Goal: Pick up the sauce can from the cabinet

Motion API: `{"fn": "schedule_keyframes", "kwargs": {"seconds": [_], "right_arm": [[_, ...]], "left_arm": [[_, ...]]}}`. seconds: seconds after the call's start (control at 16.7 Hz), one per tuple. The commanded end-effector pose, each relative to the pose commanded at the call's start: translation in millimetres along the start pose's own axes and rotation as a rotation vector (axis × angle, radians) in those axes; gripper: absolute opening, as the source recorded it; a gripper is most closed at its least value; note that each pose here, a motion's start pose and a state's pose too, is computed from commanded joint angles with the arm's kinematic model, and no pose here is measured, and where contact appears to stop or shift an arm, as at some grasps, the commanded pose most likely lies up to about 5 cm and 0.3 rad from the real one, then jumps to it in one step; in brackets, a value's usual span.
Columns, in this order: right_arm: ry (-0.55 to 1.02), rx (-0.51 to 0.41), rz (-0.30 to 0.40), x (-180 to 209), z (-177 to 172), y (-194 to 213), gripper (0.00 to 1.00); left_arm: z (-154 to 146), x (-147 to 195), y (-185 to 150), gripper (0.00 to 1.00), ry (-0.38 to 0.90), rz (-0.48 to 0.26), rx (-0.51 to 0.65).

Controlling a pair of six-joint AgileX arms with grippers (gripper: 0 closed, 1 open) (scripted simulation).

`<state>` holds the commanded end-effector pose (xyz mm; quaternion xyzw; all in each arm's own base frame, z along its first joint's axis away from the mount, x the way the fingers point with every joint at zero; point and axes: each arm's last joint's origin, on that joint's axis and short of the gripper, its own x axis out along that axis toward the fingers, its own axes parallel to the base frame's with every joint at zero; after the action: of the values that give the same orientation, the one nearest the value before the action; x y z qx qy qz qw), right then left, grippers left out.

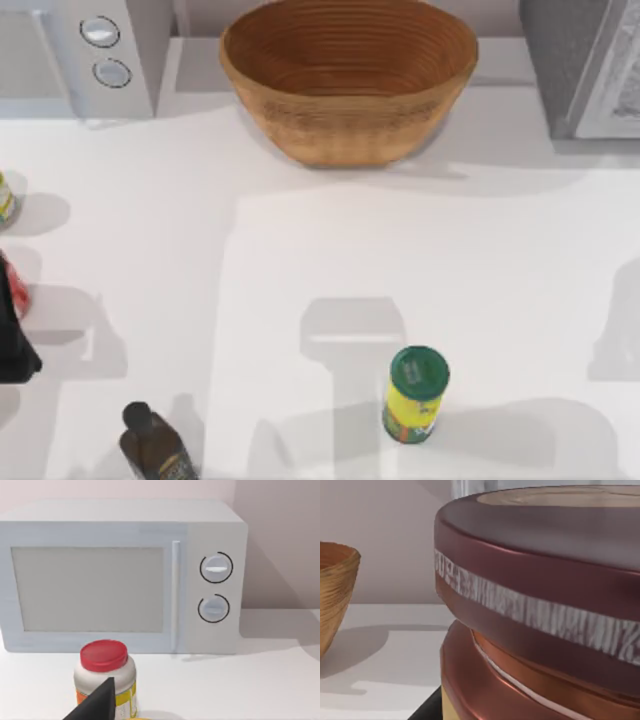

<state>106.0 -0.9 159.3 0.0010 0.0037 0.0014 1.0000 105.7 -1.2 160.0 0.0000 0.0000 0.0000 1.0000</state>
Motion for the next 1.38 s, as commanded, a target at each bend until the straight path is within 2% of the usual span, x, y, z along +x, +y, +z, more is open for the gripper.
{"fn": "schedule_keyframes", "kwargs": {"seconds": [0.24, 0.48, 0.96, 1.38], "right_arm": [[-0.021, 0.001, 0.018, 2.1, 7.2, 0.8, 0.0], [-0.054, 0.001, 0.089, 13.6, 24.8, 4.5, 0.0], [-0.058, -0.004, 0.34, 78.2, 40.6, 21.2, 0.0], [-0.028, -0.006, 0.577, 145.3, -3.1, 40.4, 0.0]], "left_arm": [[0.0, 0.0, 0.0, 1.0, 0.0, 0.0, 0.0], [0.0, 0.0, 0.0, 1.0, 0.0, 0.0, 0.0], [0.0, 0.0, 0.0, 1.0, 0.0, 0.0, 0.0], [0.0, 0.0, 0.0, 1.0, 0.0, 0.0, 0.0]]}}
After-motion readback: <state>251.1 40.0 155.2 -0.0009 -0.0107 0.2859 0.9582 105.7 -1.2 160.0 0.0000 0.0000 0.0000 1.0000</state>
